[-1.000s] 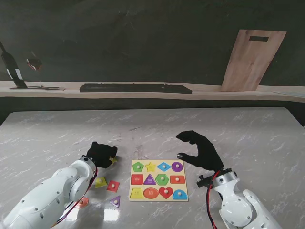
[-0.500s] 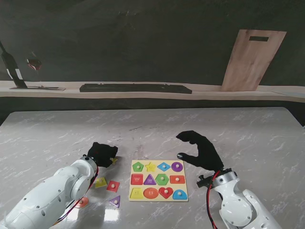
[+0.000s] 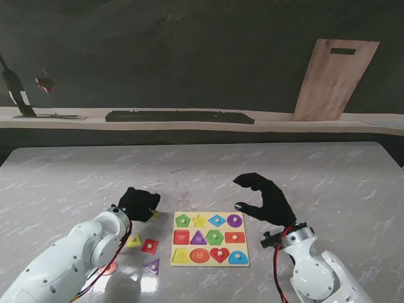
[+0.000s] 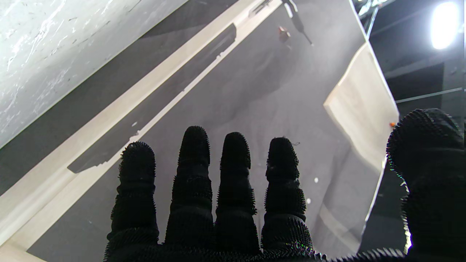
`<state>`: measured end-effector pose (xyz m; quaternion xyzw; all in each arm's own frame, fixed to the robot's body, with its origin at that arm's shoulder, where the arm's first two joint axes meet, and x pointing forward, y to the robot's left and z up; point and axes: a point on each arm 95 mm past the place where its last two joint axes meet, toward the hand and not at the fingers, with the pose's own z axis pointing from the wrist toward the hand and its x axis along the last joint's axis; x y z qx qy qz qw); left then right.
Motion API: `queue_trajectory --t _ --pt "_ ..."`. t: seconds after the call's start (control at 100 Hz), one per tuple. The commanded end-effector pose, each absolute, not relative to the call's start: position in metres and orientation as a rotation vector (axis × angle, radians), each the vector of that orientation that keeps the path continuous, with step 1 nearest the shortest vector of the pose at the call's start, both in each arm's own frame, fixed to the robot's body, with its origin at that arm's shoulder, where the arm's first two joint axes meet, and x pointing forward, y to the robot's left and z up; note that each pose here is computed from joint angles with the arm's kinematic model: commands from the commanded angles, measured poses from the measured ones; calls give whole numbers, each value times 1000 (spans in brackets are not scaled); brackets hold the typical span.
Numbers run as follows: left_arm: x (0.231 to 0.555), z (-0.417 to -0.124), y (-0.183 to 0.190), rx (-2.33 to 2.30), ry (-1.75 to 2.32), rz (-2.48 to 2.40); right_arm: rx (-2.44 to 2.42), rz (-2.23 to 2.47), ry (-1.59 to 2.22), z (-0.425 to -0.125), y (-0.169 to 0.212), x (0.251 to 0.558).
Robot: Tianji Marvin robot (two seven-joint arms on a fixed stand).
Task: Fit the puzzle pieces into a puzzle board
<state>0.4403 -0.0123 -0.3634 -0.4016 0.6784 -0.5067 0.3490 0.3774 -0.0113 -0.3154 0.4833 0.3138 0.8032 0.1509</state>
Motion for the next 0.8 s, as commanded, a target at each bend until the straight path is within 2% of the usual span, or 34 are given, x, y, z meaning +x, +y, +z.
queue_trajectory --t 0.0,0.52,0.79 --pt "439 -355 -25 -1011 1765 -1360 1389 2312 900 -317 -8 375" --pt "437 -340 -86 -1012 1835 -1579 1393 2316 898 -317 -8 375" --pt "443 -343 -110 -1032 1874 -1620 1393 2314 898 -317 -8 376"
